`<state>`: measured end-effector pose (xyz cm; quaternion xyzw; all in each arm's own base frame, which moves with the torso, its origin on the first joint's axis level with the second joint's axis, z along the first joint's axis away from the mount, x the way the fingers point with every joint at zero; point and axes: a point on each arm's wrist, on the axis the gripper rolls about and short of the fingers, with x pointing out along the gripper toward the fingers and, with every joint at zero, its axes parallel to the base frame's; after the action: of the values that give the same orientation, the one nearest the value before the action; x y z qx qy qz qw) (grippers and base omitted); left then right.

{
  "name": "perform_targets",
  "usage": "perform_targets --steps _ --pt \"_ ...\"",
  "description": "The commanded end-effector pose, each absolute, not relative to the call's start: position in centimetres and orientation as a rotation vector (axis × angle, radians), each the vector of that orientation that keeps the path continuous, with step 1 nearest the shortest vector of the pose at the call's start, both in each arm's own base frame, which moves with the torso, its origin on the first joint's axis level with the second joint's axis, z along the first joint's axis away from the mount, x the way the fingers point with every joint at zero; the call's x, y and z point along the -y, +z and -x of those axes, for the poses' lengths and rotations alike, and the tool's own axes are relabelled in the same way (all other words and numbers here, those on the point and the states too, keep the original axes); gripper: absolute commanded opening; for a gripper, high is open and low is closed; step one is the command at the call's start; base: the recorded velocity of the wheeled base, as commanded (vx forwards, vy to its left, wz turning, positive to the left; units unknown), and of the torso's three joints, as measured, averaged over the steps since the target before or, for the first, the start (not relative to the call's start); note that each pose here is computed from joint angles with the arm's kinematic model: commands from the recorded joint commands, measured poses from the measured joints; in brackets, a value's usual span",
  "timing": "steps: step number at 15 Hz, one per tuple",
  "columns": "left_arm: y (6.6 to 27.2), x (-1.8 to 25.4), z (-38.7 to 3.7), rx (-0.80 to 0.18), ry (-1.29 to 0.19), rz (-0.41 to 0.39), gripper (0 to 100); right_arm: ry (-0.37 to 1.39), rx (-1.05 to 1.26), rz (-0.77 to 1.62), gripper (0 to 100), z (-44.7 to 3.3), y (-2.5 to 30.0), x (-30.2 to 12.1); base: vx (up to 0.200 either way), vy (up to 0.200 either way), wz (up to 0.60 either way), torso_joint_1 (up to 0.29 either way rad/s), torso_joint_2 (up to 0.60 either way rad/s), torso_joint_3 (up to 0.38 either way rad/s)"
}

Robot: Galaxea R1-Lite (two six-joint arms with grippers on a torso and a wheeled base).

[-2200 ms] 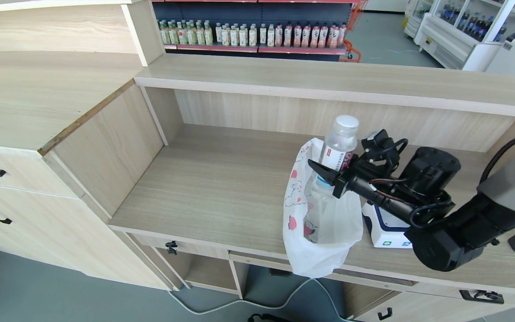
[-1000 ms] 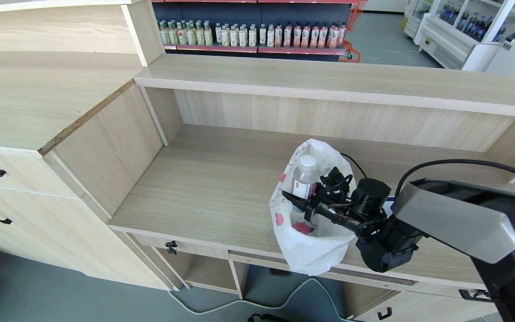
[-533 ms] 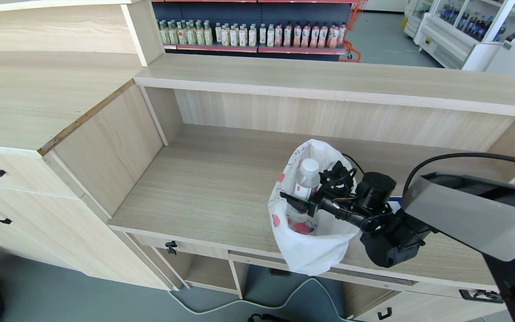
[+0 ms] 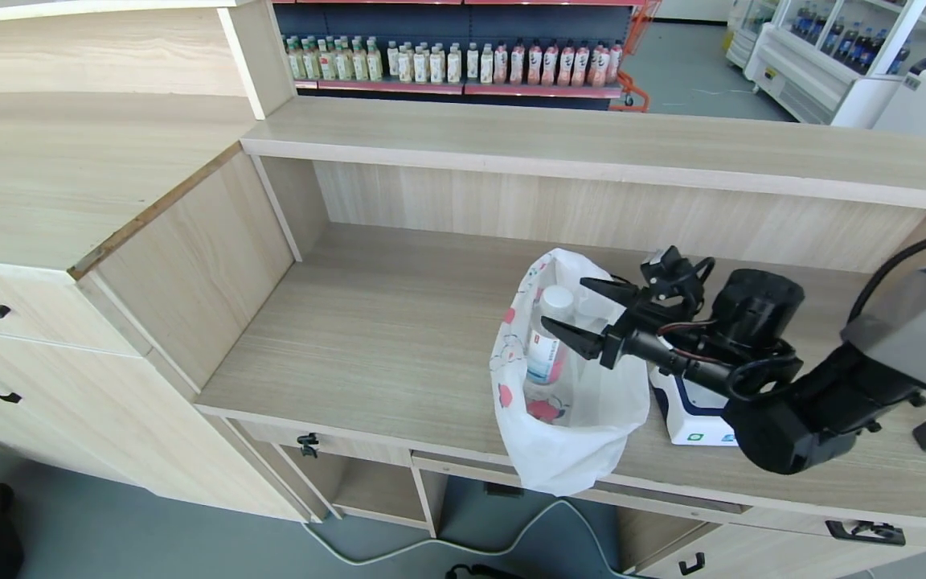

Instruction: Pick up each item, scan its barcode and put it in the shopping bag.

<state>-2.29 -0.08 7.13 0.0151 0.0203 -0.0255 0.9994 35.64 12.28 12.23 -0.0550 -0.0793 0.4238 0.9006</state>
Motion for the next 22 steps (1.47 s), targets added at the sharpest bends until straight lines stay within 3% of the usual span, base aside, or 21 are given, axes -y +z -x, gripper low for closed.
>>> perform_targets --steps 1,5,8,19,22 --pt "7.1 0.1 2.3 -0.041 -0.051 -0.030 100 0.765 0.162 0.121 100 -31.2 16.5 -7.3 0.000 0.000 0.00 0.000 0.00 0.000" --pt "7.1 0.1 2.3 -0.041 -0.051 -0.030 100 0.429 0.023 0.118 100 -23.1 19.8 0.8 0.000 0.000 0.00 0.000 0.00 0.000" --pt "7.1 0.1 2.3 -0.041 -0.051 -0.030 100 0.228 -0.137 0.074 100 -20.3 19.7 4.0 0.000 0.000 0.00 0.000 0.00 0.000" --pt "7.1 0.1 2.3 -0.041 -0.051 -0.028 100 0.107 -0.255 0.093 100 -18.8 16.9 6.0 0.000 0.000 0.00 0.000 0.00 0.000" --pt "7.1 0.1 2.3 -0.041 -0.051 -0.031 100 0.074 -0.265 0.089 100 -18.6 16.7 6.6 0.000 -0.200 0.00 0.002 0.00 0.004"
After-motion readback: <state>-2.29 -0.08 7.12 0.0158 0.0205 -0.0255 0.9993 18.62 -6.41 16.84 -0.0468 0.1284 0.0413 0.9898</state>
